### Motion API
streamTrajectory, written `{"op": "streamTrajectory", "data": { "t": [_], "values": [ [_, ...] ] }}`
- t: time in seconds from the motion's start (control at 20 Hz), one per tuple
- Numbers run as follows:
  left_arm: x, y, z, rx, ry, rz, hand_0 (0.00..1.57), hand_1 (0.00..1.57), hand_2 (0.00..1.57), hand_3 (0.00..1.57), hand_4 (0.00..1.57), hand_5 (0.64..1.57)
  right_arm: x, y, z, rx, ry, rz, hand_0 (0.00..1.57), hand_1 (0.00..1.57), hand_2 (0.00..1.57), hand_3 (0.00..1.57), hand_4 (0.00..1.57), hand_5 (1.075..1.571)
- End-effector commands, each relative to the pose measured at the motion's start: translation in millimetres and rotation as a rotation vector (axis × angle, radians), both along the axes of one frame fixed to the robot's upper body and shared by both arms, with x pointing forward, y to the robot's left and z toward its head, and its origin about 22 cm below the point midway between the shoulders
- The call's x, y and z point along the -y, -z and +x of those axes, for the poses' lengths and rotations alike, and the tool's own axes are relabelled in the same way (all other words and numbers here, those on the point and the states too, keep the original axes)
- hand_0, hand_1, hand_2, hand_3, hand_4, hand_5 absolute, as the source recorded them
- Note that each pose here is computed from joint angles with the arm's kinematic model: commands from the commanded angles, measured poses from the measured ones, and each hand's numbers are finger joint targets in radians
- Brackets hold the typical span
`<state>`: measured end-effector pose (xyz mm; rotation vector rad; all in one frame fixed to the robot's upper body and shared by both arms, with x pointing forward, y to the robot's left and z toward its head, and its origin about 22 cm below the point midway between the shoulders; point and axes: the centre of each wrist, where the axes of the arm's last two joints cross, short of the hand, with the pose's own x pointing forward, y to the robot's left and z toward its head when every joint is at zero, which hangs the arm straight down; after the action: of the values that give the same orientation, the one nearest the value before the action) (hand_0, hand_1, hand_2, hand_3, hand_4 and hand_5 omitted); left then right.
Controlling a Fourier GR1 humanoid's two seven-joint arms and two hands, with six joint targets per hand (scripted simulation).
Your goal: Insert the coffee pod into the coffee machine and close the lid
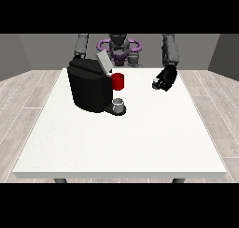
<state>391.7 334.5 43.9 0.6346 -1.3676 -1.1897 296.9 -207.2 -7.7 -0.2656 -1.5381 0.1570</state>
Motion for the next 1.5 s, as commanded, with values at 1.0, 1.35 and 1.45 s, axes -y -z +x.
{"op": "streamTrajectory", "data": {
  "t": [1.0, 1.35, 1.45],
  "values": [
    [133.1, -113.0, 54.4, -0.056, 0.109, -0.112, 0.96, 0.96, 1.16, 1.36, 0.52, 1.571, -7.3, 20.6, 5.3, -0.036, 0.017, 0.027, 0.0, 0.0, 0.0, 0.0, 0.0, 1.571],
    [91.8, -168.7, 64.6, 0.045, 0.038, -0.139, 1.22, 1.22, 1.27, 1.26, 0.47, 1.571, -3.9, -33.1, 25.9, 0.073, -0.036, 0.014, 0.0, 0.0, 0.0, 0.0, 0.0, 1.571],
    [110.5, -203.4, 66.4, 0.079, 0.039, -0.105, 1.16, 1.16, 1.25, 1.27, 0.48, 1.571, 1.2, -14.8, 21.6, 0.111, -0.037, 0.02, 0.0, 0.0, 0.0, 0.0, 0.0, 1.571]
  ]
}}
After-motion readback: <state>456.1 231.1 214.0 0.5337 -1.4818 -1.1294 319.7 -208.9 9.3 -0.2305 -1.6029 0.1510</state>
